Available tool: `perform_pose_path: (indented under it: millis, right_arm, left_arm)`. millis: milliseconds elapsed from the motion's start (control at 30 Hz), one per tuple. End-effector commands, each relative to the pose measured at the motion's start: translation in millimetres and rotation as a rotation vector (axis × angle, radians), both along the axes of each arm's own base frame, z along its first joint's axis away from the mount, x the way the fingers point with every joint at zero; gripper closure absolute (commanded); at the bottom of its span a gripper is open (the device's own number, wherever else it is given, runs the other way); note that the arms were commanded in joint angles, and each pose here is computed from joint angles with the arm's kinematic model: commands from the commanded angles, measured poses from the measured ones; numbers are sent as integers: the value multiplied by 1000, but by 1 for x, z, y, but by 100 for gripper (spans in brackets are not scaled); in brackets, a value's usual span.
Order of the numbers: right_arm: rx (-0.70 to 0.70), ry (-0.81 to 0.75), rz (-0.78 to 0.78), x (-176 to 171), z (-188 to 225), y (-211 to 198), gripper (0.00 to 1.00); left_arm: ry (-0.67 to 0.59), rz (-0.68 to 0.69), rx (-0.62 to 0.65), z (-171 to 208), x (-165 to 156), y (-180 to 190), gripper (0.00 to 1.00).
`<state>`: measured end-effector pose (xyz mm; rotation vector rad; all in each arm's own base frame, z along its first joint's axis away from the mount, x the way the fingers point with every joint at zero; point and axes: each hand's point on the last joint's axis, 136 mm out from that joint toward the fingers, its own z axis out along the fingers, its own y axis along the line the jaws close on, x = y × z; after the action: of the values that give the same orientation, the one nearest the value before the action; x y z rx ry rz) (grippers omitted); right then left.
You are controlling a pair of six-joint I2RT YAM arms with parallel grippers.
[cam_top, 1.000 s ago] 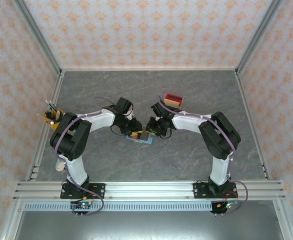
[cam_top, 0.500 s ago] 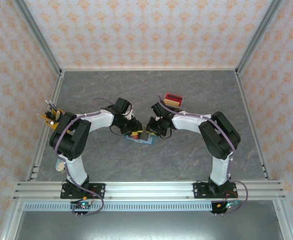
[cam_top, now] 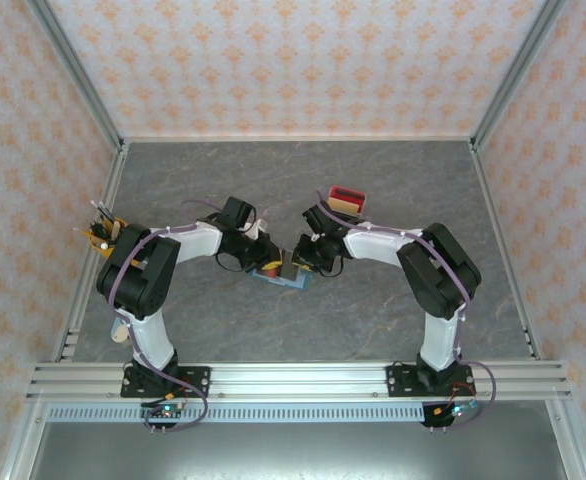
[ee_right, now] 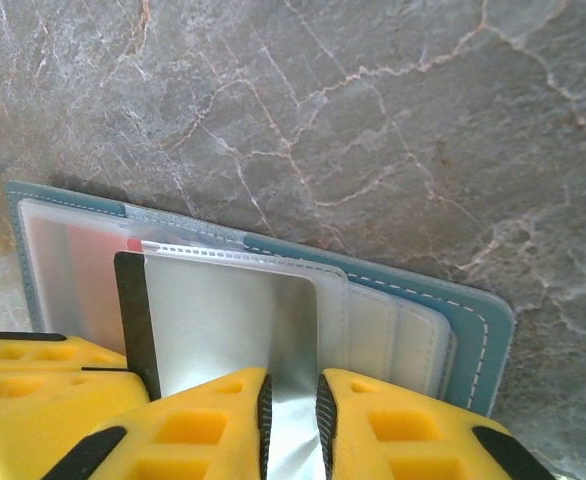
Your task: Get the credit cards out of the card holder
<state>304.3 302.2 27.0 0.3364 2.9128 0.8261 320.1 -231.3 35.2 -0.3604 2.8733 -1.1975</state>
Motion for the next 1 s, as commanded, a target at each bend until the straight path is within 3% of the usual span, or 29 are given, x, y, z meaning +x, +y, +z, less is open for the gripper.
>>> perform_pose_path:
  millis: [0,100,367,600,800,967]
  right_arm:
    - [-154,99,-19,-22,-46,-31,77]
    - [-154,96,-22,-22,-45,-31,77]
    - [-129,84,-33,-19,-40,-31,76]
    - [7,7,-25,-3,-10,-12,74]
    - [219,-162,-27,24,56,6,61]
    - [391,-253,1,31,103,11,46]
  left_arm:
    - [-37,-30,-30,8,1,-4,94]
    - [-46,-31,9,8,0,4,100]
    - [-60,-6,103,12,-5,40,100]
    - [-136,-7,180,36,-5,63,100]
    - [-224,42,209,71,4,77,100]
    - [-301,83,106,104,10,66,100]
